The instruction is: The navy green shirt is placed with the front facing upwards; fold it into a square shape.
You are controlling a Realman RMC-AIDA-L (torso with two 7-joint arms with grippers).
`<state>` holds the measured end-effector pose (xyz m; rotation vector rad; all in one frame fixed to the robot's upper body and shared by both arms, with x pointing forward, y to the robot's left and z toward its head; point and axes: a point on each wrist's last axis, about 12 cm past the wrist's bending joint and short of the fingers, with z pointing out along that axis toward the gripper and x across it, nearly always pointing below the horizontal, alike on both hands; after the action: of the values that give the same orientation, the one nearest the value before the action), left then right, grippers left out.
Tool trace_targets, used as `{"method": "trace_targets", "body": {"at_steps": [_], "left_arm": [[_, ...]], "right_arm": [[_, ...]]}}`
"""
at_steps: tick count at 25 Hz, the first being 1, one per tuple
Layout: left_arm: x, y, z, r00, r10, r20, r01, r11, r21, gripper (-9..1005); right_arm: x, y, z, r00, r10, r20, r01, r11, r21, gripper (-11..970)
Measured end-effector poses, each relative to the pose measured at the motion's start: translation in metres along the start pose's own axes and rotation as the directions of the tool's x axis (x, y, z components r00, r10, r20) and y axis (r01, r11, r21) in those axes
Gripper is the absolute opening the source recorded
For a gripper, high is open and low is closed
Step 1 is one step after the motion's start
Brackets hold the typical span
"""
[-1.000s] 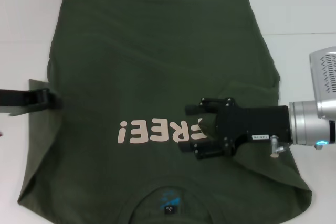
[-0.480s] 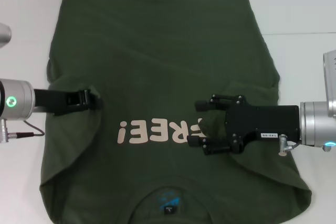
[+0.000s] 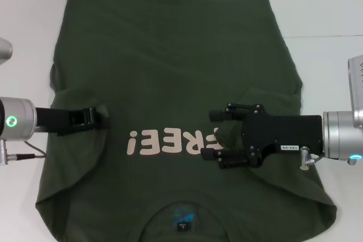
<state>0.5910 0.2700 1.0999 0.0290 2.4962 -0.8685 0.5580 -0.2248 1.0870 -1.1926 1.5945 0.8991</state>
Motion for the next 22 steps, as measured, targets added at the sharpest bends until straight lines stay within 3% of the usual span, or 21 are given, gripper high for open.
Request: {"method": "trace_targets", "body": {"at_steps": [5, 11, 17, 22], "left_arm": [[0.001, -0.001, 0.002, 0.999, -0.040, 0.003, 0.040, 0.998, 0.048, 63], [-0.001, 0.004, -0.008, 0.990, -0.121, 0.075, 0.110, 0.985, 0.132, 229], [0.001, 0.012, -0.021, 0.990, -0.093, 0.107, 0.074, 0.983, 0.169, 423], [0.007, 0.021, -0.035, 0.990, -0.050, 0.132, 0.023, 0.980, 0.198, 666]], "right_arm": [[0.000, 0.000, 0.000, 1.000, 0.005, 0.001, -0.005, 1.000, -0.001, 837], [0.002, 0.002, -0.001, 1.000, 0.016, 0.002, -0.016, 1.000, -0.003, 834], [0.002, 0.001, -0.002, 1.000, 0.028, 0.004, -0.028, 1.000, 0.002, 831], [-0.003, -0.004, -0.004, 0.996, 0.089, 0.013, -0.089, 0.996, 0.019, 829]]}}
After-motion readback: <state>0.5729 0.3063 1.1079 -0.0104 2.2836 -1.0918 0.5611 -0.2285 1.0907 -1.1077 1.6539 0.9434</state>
